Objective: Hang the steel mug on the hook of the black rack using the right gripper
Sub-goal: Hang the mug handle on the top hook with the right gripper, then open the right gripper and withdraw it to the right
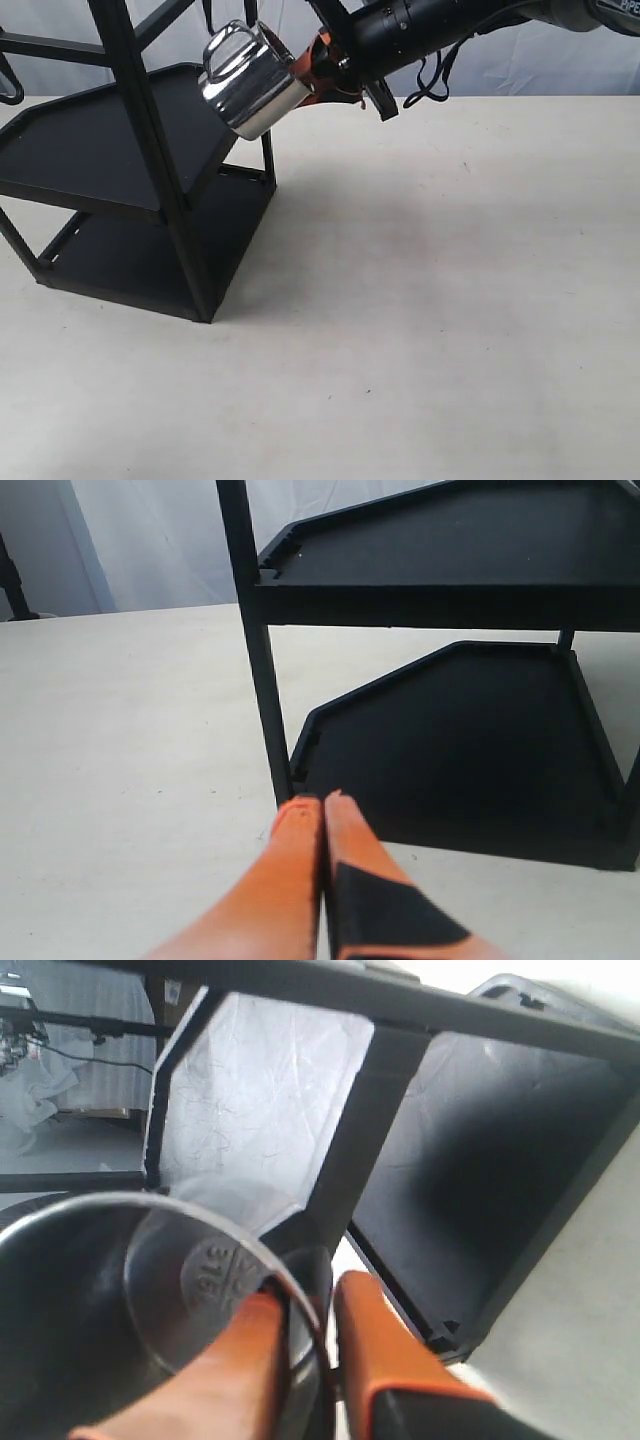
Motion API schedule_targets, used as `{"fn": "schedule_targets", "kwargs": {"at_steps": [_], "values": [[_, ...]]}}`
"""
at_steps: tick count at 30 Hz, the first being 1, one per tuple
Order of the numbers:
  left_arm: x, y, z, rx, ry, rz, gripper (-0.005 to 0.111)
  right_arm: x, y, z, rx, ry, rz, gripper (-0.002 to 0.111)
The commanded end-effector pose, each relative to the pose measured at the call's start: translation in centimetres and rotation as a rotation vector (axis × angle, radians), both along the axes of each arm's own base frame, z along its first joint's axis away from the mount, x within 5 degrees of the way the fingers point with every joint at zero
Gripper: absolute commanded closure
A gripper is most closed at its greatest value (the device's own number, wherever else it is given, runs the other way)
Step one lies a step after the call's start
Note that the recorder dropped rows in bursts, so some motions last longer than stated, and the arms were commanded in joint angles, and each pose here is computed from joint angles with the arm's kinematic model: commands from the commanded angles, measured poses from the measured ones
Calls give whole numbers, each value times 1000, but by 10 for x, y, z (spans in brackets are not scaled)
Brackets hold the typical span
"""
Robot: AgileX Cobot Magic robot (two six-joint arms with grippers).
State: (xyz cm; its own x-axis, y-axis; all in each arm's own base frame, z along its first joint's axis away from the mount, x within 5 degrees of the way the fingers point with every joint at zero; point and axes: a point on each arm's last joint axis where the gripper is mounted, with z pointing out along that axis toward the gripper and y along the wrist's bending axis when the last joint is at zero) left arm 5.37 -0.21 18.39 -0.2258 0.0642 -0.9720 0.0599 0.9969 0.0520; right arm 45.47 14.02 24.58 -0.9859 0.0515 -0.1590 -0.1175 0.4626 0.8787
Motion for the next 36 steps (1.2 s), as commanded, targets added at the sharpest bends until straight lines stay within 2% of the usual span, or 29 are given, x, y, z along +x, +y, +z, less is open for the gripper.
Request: {"fn": "schedule_targets", "kwargs": {"at_steps": [1,7,14,17,18,19,20,21,22,23,25,28,30,32,36], "values": [[0,0,1,-5,-5,-2,107,2,-1,4,39,-1,-18,66],[0,0,1,-5,-5,-2,107,3,-6,7,46,-4,-33,66],[0,0,1,-5,-5,-2,107,6,-43,27,45,-51,-109,66],[0,0,1,-5,-5,-2,107,0,-75,51,-16,-118,-161,67],[0,0,1,-5,-5,-2,107,-2,-82,55,-54,-142,-164,69],[0,0,1,-5,-5,-2,107,-11,-96,65,-211,-211,-144,83],[0,0,1,-5,-5,-2,107,-17,-102,70,-308,-240,-133,93],[0,0,1,-5,-5,-2,107,-32,-110,83,-457,-283,-117,109],[0,0,1,-5,-5,-2,107,-43,-112,92,-499,-302,-115,108],[0,0,1,-5,-5,-2,107,-69,-113,113,-535,-359,-104,108],[0,0,1,-5,-5,-2,107,-110,-114,139,-575,-475,-184,108],[0,0,1,-5,-5,-2,107,-185,-112,154,-621,-715,-326,108],[0,0,1,-5,-5,-2,107,-229,-114,142,-639,-813,-443,108],[0,0,1,-5,-5,-2,107,-260,-113,131,-603,-804,-479,108],[0,0,1,-5,-5,-2,107,-305,-109,109,-585,-784,-438,108]]}}
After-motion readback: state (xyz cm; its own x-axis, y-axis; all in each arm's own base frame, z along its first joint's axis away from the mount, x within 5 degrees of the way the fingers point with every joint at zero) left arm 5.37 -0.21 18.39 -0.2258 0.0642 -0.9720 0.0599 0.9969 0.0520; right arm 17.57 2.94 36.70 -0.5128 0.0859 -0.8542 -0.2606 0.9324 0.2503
